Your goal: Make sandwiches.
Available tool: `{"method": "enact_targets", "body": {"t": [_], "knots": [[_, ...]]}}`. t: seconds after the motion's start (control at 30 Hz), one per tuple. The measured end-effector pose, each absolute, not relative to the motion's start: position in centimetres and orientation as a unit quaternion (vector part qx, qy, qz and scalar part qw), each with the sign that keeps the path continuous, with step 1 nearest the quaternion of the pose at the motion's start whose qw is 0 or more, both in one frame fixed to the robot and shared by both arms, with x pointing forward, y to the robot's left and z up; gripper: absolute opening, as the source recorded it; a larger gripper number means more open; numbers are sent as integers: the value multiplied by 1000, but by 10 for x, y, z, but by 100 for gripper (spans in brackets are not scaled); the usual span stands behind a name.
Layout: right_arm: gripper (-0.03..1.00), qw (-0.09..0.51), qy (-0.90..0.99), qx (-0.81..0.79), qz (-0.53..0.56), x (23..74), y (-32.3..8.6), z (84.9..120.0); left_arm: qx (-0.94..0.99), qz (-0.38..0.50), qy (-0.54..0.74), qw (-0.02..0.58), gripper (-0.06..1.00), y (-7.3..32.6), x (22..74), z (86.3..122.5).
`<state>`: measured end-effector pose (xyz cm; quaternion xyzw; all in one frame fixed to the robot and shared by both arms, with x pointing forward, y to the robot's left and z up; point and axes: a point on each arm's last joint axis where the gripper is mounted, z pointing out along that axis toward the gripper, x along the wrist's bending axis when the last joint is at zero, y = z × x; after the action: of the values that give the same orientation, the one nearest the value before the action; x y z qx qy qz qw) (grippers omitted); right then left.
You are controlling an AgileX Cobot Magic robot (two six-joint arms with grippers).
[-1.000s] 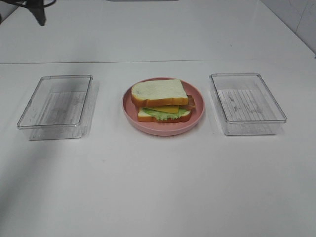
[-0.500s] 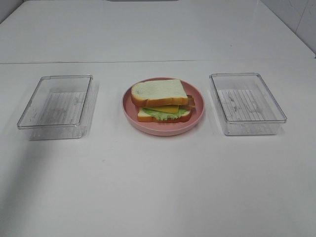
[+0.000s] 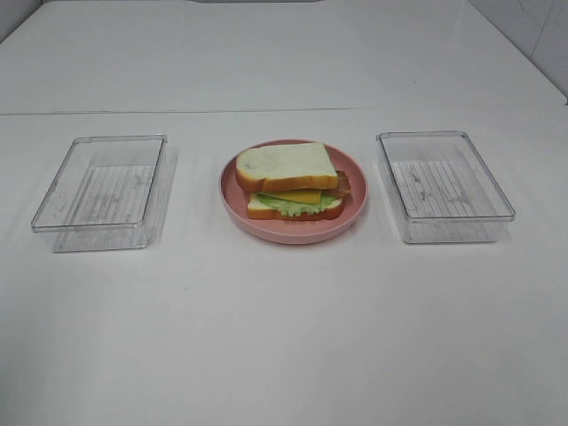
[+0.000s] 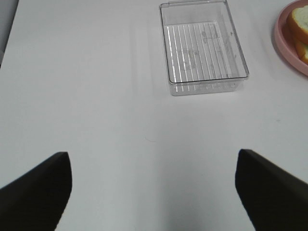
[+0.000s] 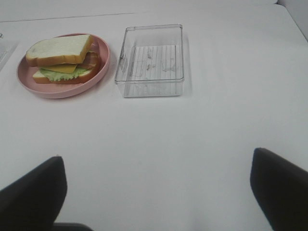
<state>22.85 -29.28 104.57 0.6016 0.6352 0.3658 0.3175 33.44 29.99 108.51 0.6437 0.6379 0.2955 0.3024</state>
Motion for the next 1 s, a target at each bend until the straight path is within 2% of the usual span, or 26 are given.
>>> {"method": "enact_targets", "body": {"t": [0.03,0.13,0.27,0.33,0.53,1.0], "knots": [[98,317,635,602,367,228,-293,1046,636,311,630,318,84,300,309,1081],[98,314,635,601,369,228,-292,1046,629,324,624,332,84,301,279,1071],[98,314,635,601,370,228,-292,1046,624,334,618,342,84,301,255,1061],[98,314,635,601,370,228,-292,1046,607,356,603,375,84,300,237,1058],[98,314,637,600,369,228,-292,1046,600,345,599,403,84,296,232,1055],[98,318,641,596,365,228,-292,1046,597,342,601,407,84,296,233,1055]]}}
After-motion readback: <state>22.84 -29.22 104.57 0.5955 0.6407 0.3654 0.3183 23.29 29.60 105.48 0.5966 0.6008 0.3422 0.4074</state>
